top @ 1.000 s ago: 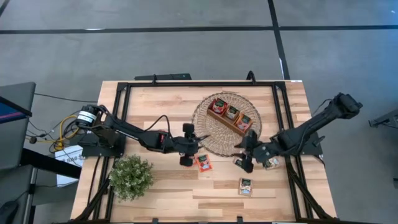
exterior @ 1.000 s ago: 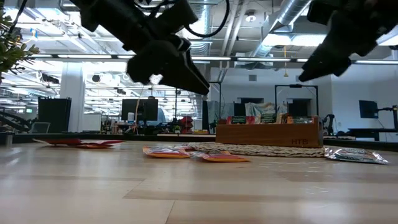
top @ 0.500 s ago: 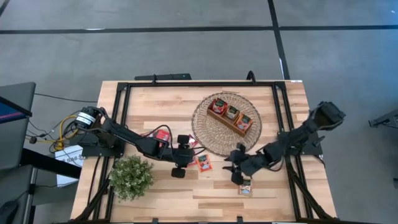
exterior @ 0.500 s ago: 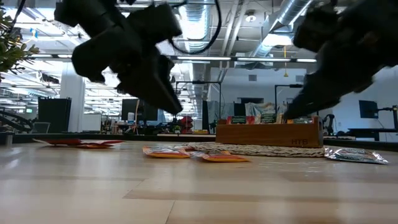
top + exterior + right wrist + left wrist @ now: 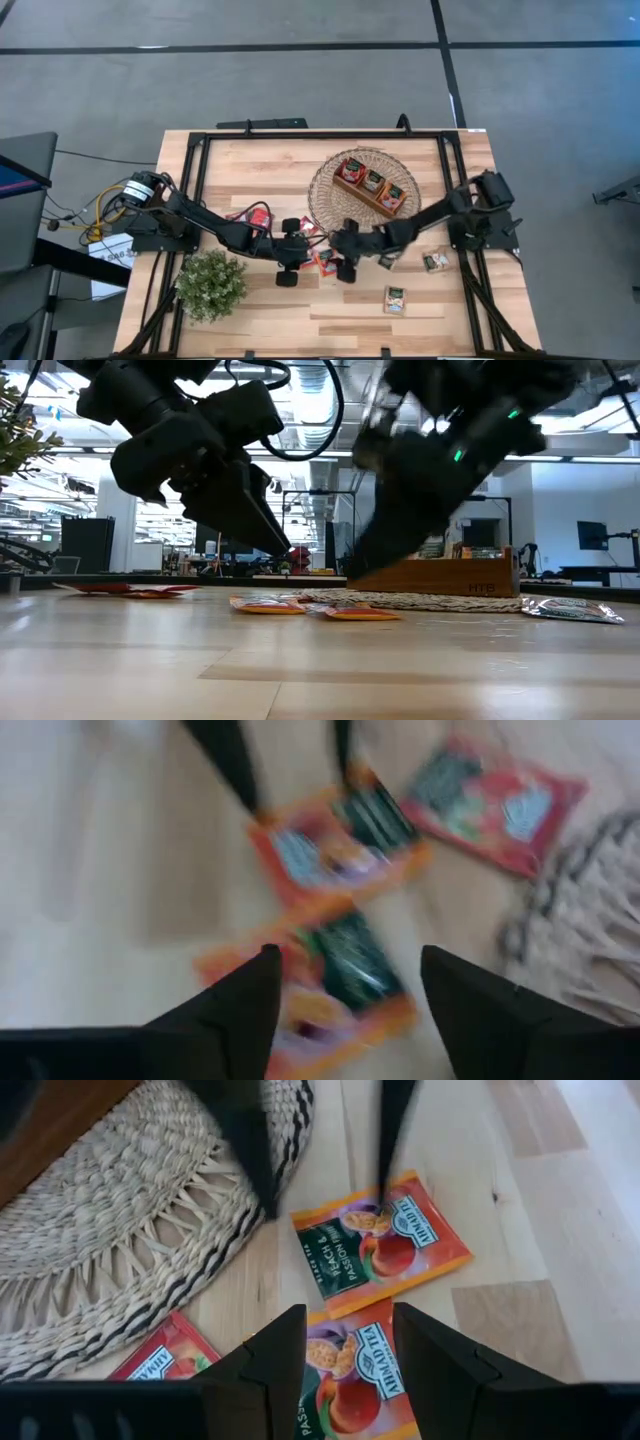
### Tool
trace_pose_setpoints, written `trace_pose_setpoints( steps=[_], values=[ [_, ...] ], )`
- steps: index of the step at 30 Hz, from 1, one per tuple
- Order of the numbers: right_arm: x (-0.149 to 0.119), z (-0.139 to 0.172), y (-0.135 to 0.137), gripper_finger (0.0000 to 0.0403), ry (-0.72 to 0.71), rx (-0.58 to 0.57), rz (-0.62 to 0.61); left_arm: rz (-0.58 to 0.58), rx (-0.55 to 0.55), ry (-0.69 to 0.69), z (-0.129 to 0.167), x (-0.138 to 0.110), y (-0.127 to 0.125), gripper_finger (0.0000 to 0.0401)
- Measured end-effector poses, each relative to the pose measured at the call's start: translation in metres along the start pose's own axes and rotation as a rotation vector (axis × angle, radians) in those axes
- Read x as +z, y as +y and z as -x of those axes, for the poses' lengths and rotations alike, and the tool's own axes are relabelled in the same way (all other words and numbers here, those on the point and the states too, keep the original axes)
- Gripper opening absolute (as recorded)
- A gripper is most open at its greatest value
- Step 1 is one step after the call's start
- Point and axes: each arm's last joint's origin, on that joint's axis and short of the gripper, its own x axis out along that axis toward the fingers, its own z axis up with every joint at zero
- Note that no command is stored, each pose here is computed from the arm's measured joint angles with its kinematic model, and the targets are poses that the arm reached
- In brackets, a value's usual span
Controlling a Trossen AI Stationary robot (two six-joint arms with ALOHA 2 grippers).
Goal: Pick & Place Tea
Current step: Put the orange tea bag into the right section of the wooden organizer
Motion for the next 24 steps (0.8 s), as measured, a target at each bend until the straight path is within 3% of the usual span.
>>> trace_pose_setpoints(
  steps=[6, 10, 17, 24],
  values=[
    [0.001, -0.025, -0.007, 0.0231, 0.079, -0.006, 0.151, -0.002, -0.01, 0.001, 0.0, 0.0, -0.001, 0.0144],
    [0.002, -0.029, -0.002, 0.0176, 0.095, -0.001, 0.212, -0.002, -0.011, 0.001, 0.0, 0.0, -0.001, 0.0144],
    [0.0, -0.026, 0.001, 0.0023, 0.129, -0.011, 0.232, -0.002, -0.005, 0.0, 0.0, 0.0, -0.001, 0.0144],
    [0.005, -0.007, 0.001, 0.0008, 0.148, -0.067, 0.205, -0.014, 0.117, 0.02, 0.0, -0.003, 0.003, 0.0144]
  ],
)
